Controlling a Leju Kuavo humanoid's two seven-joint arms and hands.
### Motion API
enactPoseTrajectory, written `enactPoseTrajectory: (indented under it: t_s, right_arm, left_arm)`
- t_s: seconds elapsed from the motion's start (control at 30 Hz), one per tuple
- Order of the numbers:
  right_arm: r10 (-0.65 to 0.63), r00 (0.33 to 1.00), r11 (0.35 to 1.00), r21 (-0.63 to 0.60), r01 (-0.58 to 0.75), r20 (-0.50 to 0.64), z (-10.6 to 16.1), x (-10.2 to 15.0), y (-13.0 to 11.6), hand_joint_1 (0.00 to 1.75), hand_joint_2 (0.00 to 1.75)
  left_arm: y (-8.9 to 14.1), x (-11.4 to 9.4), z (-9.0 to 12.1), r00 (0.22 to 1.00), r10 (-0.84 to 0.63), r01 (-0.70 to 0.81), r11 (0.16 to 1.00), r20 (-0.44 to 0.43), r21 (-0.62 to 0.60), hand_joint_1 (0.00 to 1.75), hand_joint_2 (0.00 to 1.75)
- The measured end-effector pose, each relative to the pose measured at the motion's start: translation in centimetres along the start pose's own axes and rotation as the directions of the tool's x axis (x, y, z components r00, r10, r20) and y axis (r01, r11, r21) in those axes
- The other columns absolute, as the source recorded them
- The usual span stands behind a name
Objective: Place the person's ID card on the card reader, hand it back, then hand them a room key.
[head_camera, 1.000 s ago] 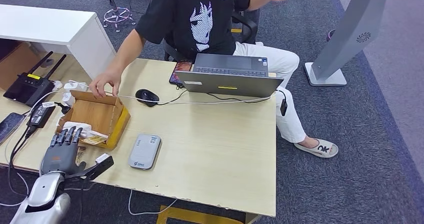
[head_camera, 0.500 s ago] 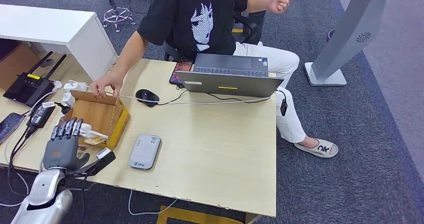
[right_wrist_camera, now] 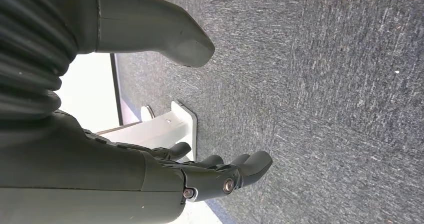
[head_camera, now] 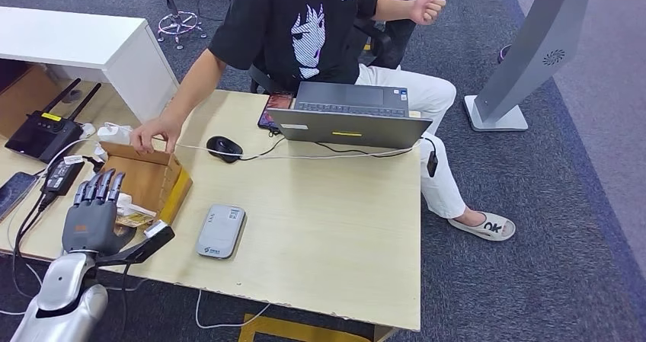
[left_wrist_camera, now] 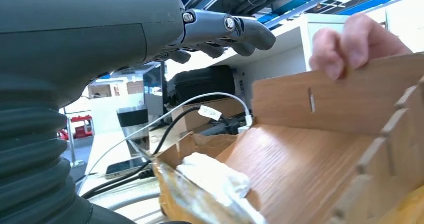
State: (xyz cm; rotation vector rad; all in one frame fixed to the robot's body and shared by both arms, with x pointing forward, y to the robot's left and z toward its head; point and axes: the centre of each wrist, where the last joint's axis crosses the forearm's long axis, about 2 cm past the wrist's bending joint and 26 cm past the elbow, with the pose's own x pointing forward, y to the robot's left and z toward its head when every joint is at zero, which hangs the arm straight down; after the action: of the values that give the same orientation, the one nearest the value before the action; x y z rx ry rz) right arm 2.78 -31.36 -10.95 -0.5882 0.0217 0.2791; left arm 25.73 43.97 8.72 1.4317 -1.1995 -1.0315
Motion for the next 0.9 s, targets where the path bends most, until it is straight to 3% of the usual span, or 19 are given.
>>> enactPoseTrajectory:
  t_s: [0.2,0.33,0.5,0.9]
  right_arm:
    - [0.006,1.0,1.0,0.0,-0.006,0.004,0.0,0.0,0.0,0.0,1.75]
    - [0.009,1.0,1.0,-0.001,-0.009,0.006,0.0,0.1,0.0,0.0,1.75]
    - [0.01,1.0,1.0,-0.001,-0.01,0.008,0.0,0.1,0.0,0.0,1.75]
    - [0.009,1.0,1.0,0.001,-0.009,0.009,0.0,0.2,0.0,0.0,1.75]
  left_arm:
    - [0.5,-0.2,-0.6,1.0,0.017,-0.017,0.998,-0.003,-0.054,0.01,1.75]
    - [0.5,-0.4,-1.0,0.999,0.035,-0.036,0.993,-0.011,-0.11,1.69,1.75]
    - [0.2,-0.8,-1.2,0.999,0.047,-0.051,0.98,-0.023,-0.194,1.75,1.75]
    - [0.0,-1.4,-1.3,0.999,0.049,-0.054,0.964,-0.024,-0.262,1.75,1.75]
